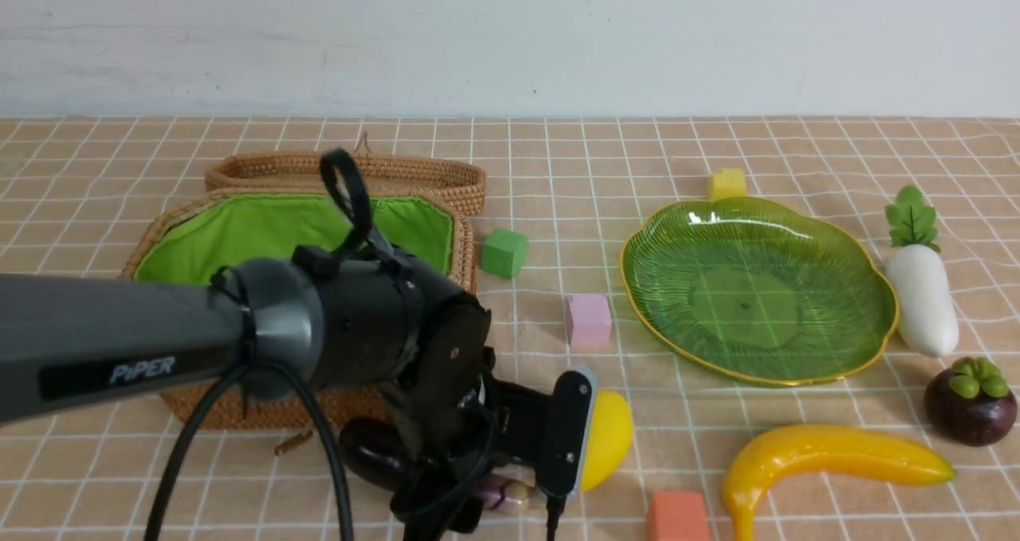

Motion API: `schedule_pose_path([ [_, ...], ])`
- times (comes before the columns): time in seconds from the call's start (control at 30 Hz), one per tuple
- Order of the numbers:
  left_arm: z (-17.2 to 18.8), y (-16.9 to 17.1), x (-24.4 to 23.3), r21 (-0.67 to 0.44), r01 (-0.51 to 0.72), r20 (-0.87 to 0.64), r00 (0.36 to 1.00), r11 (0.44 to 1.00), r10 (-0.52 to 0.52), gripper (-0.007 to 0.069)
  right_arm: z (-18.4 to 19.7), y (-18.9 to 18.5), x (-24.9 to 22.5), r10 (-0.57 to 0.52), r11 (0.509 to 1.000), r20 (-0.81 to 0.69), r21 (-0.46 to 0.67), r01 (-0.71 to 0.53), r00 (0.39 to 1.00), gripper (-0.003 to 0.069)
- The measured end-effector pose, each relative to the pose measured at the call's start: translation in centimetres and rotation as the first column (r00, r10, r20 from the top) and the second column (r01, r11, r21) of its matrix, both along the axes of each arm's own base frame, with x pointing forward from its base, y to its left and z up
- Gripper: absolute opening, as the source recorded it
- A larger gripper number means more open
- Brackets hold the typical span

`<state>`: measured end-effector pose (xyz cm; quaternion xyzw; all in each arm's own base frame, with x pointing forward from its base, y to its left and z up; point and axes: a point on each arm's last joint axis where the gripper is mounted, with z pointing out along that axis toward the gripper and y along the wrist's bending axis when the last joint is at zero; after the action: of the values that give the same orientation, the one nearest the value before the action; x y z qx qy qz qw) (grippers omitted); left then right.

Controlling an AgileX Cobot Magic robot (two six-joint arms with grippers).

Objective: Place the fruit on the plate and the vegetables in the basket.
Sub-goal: Use the left arm to grab an eggplant and put it into the left basket

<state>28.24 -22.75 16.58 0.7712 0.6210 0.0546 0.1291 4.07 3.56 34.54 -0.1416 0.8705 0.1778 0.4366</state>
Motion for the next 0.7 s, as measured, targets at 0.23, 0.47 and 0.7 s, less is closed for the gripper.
schedule_pose_path([
  [0.23,-0.2,0.6,-0.3,0.05,-0.076,-0.041,0.996,0.996,0.078,0.0316,0.0,0.0,0.0,0.002,1.0,0.001,0.0,-0.002,1.0,0.0144],
  [0.47,2.8,1.4,-1.7,0.045,-0.111,-0.09,0.989,0.993,0.115,0.0316,0.0,0.0,0.0,0.002,1.0,0.002,0.0,-0.002,1.0,0.0144],
  [0.7,12.3,3.5,-4.0,-0.151,-0.095,0.136,0.984,0.984,0.116,0.0316,0.1,0.0,0.0,0.0,1.0,0.009,0.002,0.0,1.0,0.0144],
])
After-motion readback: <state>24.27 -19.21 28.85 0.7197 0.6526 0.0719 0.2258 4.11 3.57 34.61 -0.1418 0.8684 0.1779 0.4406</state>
